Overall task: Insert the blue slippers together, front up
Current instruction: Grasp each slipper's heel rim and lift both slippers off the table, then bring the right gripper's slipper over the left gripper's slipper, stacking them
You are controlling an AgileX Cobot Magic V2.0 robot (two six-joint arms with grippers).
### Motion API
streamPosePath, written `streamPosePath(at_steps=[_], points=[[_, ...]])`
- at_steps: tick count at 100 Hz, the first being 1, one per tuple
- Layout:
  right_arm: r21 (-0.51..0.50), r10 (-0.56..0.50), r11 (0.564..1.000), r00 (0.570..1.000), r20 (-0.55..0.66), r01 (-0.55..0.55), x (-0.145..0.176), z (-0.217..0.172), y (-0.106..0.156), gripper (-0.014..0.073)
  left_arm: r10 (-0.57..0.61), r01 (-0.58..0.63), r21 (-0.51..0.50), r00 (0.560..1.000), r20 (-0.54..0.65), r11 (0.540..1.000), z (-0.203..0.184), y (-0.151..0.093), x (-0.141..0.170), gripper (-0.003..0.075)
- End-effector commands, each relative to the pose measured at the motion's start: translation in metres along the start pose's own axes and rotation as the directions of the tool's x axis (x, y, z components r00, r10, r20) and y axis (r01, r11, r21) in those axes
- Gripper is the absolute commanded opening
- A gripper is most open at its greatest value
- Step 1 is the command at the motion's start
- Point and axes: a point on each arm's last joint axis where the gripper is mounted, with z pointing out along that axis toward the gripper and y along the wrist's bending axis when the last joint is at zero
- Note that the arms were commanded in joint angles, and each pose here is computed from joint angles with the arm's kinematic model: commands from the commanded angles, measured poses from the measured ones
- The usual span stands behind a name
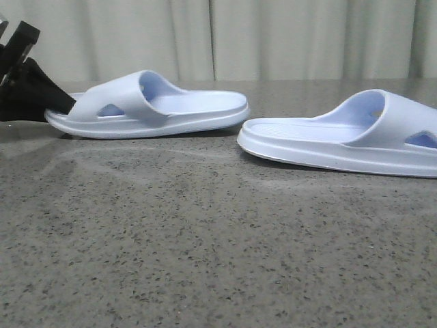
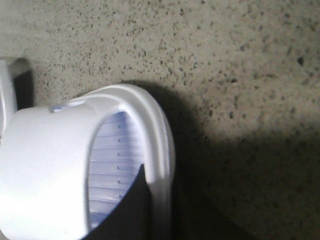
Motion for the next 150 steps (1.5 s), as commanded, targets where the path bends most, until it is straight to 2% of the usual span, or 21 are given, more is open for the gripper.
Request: streamPosePath(at_steps=[1, 17, 28, 40, 64, 83, 100, 126, 150], points=[[-0.022, -0.028, 0.999, 0.999, 0.033, 0.029, -0.006, -0.006, 0.008, -0.0107, 0.035, -0.037, 0.087, 0.999, 0.033, 0.996, -0.014, -0.021, -0.01, 0.0015], [-0.062, -0.038, 0.997, 0.998, 0.05, 0.041, -0.007, -0.007, 0.013, -0.0107, 0.048, -0.053, 0.137, 0.998, 0.042, 0.989, -0.03, -0.028, -0.013, 0.0015], [-0.158, -0.057, 0.985, 0.995, 0.077, 0.068, -0.012, -0.01, 0.024, -0.0106, 0.072, -0.079, 0.18, 0.996, 0.046, 0.981, -0.045, -0.039, -0.012, 0.0015], [-0.265, -0.072, 0.959, 0.992, 0.108, 0.098, -0.02, -0.016, 0.039, -0.0106, 0.076, -0.087, 0.19, 0.995, 0.066, 0.978, -0.06, -0.048, -0.013, 0.0015], [-0.394, -0.138, 0.899, 0.977, 0.161, 0.191, -0.04, -0.035, 0.068, -0.0106, 0.067, -0.087, 0.162, 0.99, 0.126, 0.983, -0.085, -0.059, -0.016, 0.0015], [-0.395, -0.186, 0.882, 0.961, 0.205, 0.255, -0.047, -0.049, 0.084, -0.0106, 0.053, -0.075, 0.163, 0.989, 0.135, 0.984, -0.093, -0.063, -0.015, 0.0015], [-0.419, -0.178, 0.871, 0.96, 0.217, 0.256, -0.048, -0.047, 0.091, -0.0106, 0.01, -0.033, 0.178, 0.992, 0.129, 0.983, -0.094, -0.072, -0.014, 0.0015], [-0.423, -0.186, 0.856, 0.94, 0.287, 0.298, -0.052, -0.041, 0.099, -0.0106, -0.03, 0.012, 0.226, 0.997, 0.076, 0.974, -0.08, -0.089, -0.011, 0.0015], [-0.41, -0.18, 0.863, 0.938, 0.297, 0.296, -0.054, -0.039, 0.099, -0.0106, -0.036, 0.017, 0.292, 0.997, 0.061, 0.956, -0.069, -0.107, -0.01, 0.0015]])
